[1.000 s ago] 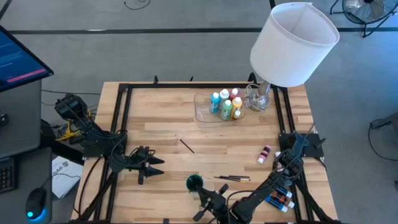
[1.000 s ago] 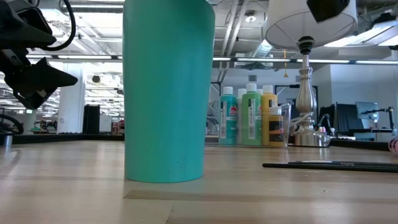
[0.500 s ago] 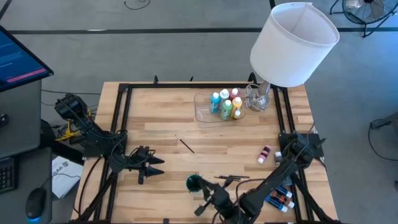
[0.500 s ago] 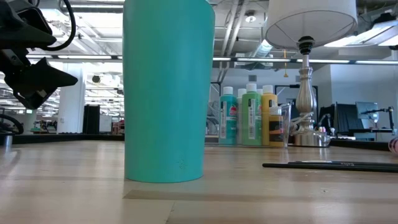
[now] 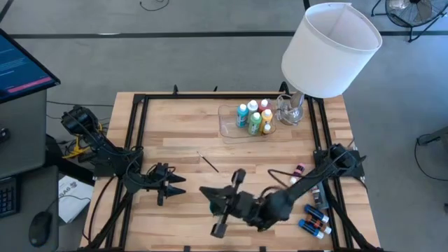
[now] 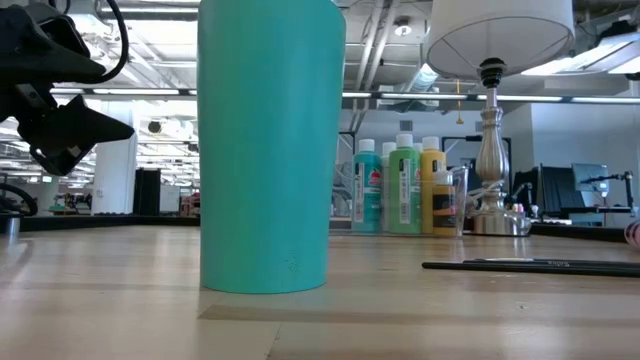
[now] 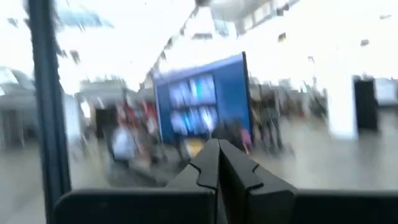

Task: Pick & Place Paint Supplies
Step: Put the silver paintbrush into the green cup

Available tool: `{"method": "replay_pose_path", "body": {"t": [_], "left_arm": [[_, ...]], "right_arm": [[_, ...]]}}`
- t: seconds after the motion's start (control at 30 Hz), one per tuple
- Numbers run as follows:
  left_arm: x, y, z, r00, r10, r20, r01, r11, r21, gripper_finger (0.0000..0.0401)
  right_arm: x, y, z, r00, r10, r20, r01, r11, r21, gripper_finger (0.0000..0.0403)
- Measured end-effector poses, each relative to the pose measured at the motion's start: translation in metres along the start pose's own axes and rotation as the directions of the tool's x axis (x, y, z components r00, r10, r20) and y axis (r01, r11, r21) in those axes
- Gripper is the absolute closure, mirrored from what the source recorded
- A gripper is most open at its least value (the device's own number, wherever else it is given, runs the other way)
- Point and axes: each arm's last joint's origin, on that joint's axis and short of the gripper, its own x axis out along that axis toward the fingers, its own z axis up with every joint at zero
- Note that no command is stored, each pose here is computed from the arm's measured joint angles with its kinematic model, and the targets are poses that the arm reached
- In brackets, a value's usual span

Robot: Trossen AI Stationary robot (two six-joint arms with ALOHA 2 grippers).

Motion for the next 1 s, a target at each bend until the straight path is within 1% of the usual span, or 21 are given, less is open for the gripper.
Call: {"method": "replay_pose_path", "body": {"t": [0.1, 0.17, 0.27, 0.33, 0.43, 0.5, 0.63, 0.7, 0.77, 0.83, 0.93, 1.0], "left_arm": [[0.000, 0.000, 0.000, 1.000, -0.002, -0.002, 0.002, 1.000, 0.000, 0.0215], [0.000, 0.000, 0.000, 1.000, -0.008, -0.008, 0.008, 1.000, 0.000, 0.0215], [0.000, 0.000, -0.001, 1.000, -0.012, -0.014, 0.012, 1.000, 0.002, 0.0215], [0.000, 0.000, -0.001, 1.000, -0.011, -0.015, 0.012, 1.000, 0.014, 0.0215], [0.000, 0.000, -0.001, 1.000, -0.011, -0.016, 0.012, 0.999, 0.045, 0.0215], [0.000, 0.000, -0.001, 1.000, -0.007, -0.019, 0.008, 0.998, 0.059, 0.0215], [0.000, 0.004, -0.004, 0.999, 0.016, -0.045, -0.012, 0.996, 0.093, 0.0215], [-0.001, 0.006, -0.008, 0.996, 0.028, -0.085, -0.018, 0.993, 0.118, 0.0215], [-0.003, 0.010, -0.013, 0.990, 0.054, -0.130, -0.037, 0.991, 0.132, 0.0215], [-0.004, 0.015, -0.018, 0.980, 0.086, -0.180, -0.062, 0.989, 0.136, 0.0215], [-0.008, 0.020, -0.025, 0.963, 0.129, -0.236, -0.103, 0.988, 0.117, 0.0215], [-0.010, 0.022, -0.027, 0.957, 0.141, -0.254, -0.116, 0.987, 0.110, 0.0215]], "right_arm": [[0.005, -0.009, 0.013, 0.994, -0.002, 0.106, 0.001, 1.000, 0.011, 0.0403], [0.010, -0.015, 0.019, 0.991, -0.014, 0.131, 0.015, 1.000, -0.010, 0.0403], [0.026, -0.029, 0.022, 0.990, 0.000, 0.144, 0.004, 1.000, -0.029, 0.0403], [0.039, -0.037, 0.016, 0.989, 0.053, 0.135, -0.048, 0.998, -0.041, 0.0403], [0.060, -0.051, 0.006, 0.975, 0.176, 0.135, -0.174, 0.984, -0.025, 0.0403], [0.074, -0.063, 0.001, 0.967, 0.222, 0.128, -0.221, 0.975, -0.019, 0.0403], [0.100, -0.094, -0.015, 0.981, 0.190, 0.032, -0.188, 0.980, -0.064, 0.0403], [0.110, -0.107, -0.022, 0.986, 0.164, -0.020, -0.165, 0.982, -0.088, 0.0403], [0.116, -0.115, -0.030, 0.985, 0.150, -0.082, -0.157, 0.984, -0.082, 0.0403], [0.122, -0.126, -0.040, 0.978, 0.127, -0.167, -0.142, 0.987, -0.078, 0.0403], [0.129, -0.146, -0.055, 0.952, 0.074, -0.298, -0.098, 0.993, -0.066, 0.0403], [0.134, -0.160, -0.063, 0.938, 0.034, -0.345, -0.058, 0.997, -0.058, 0.0403]]}}
